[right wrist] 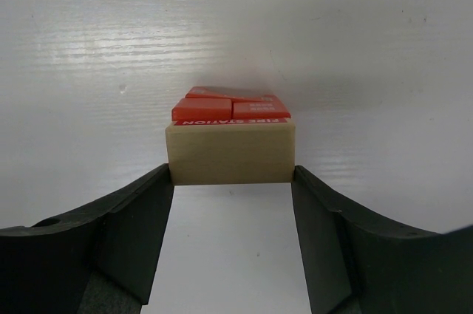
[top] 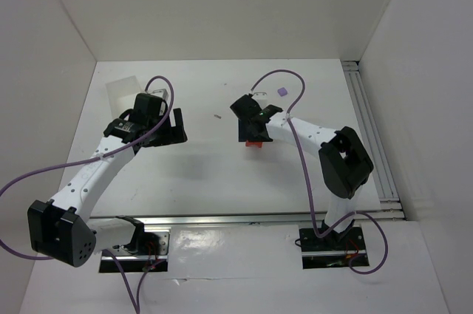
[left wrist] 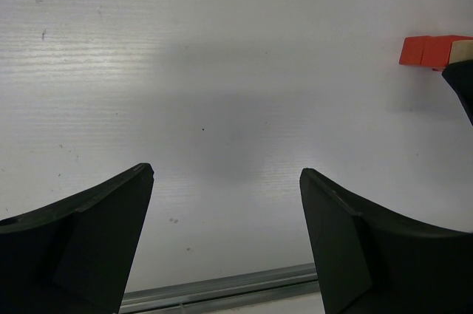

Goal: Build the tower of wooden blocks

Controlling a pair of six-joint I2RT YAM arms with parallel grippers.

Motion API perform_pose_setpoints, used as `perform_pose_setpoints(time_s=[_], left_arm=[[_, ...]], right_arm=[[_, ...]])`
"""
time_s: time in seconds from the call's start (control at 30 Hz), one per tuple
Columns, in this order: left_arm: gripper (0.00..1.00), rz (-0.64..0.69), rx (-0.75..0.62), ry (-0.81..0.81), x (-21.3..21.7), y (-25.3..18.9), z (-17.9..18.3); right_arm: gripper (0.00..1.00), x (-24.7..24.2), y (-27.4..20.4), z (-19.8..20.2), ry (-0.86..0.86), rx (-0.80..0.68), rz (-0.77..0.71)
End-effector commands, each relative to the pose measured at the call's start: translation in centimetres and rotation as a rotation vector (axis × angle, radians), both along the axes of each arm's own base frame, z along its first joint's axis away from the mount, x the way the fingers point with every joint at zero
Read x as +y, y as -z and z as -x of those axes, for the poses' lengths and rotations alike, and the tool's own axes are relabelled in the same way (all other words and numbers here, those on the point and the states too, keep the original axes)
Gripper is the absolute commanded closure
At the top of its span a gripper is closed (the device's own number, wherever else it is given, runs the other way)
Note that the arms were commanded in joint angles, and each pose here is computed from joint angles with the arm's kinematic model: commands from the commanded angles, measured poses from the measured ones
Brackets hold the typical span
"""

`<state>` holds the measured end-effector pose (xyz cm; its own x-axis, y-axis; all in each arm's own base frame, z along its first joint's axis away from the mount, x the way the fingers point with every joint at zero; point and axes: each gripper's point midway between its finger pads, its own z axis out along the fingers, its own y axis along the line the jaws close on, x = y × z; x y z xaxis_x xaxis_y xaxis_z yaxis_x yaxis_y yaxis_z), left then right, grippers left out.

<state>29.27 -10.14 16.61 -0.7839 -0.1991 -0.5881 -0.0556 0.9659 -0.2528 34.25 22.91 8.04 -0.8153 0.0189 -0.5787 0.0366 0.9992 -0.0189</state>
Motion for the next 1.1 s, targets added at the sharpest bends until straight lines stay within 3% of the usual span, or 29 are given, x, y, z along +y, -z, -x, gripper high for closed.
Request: perform_pose_setpoints(time_s=[0.0, 0.17, 0.27, 0.43, 0.67, 0.87, 1.07], left_arm=[[0.07, 0.019, -0.041, 0.003, -0.2, -1.0, -0.1], [0.07, 0.019, -0.041, 0.003, -0.2, -1.0, -0.1], [0.07, 0.016, -0.032, 0.003, -0.2, -0.6, 0.1], [0.07, 0.019, -0.041, 0.003, -0.2, -0.9, 0.1], [0.07, 0.019, -0.041, 0.003, -0.2, -0.9, 0.1], [0.07, 0.019, -0.041, 0.003, -0.2, -0.6, 0.1], [0.07, 0.025, -0.039, 0.009, -0.3, -0.7, 0.2]], right_arm=[[0.3, 0.5, -2.2, -0.6, 0.027, -0.049, -0.018], [0.29, 0.5, -1.6, -0.6, 0.035, -0.035, -0.011], [0.15, 0.5, -1.2, -0.6, 0.035, -0.028, -0.005], [0.07, 0.6, -1.5, -0.7, 0.035, -0.028, -0.005], [0.07, 0.7, -1.8, -1.1, 0.039, -0.04, -0.005], [0.2, 0.8, -1.7, -1.4, 0.051, -0.046, -0.004], [0.22, 0.9, -2.1, -1.7, 0.063, -0.059, -0.01]])
